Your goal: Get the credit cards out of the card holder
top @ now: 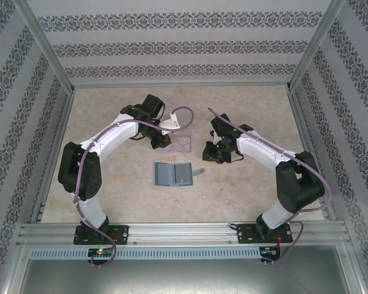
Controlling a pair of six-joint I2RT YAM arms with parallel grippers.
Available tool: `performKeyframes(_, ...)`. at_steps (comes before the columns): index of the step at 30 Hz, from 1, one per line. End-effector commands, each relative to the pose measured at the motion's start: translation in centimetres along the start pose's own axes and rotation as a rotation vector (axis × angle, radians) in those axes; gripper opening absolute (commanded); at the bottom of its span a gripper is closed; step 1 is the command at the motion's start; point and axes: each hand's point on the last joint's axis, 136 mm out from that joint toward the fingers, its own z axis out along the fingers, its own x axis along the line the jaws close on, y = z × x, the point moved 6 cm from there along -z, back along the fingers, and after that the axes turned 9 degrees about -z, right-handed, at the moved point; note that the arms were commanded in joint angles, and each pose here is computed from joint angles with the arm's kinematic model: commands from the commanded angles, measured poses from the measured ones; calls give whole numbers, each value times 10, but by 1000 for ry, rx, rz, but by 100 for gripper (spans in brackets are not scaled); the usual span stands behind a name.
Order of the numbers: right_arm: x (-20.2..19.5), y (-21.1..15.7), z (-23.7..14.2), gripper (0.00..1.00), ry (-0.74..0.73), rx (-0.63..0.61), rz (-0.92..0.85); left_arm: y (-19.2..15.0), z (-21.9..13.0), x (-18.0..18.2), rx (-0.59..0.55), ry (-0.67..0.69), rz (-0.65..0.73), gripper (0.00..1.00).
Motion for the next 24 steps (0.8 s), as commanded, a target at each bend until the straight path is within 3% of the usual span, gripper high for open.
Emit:
performKeyframes(1, -6, -2, -8, 25, -18, -20, 3, 7, -7, 3, -3, -12, 93, 0)
performKeyframes(13, -11, -4, -18, 25, -33, -44, 22, 37, -1, 13, -68, -30, 221, 0)
performKeyframes(24, -20, -10, -19, 25, -45, -48, 47, 45, 16, 19, -18, -52, 262, 0)
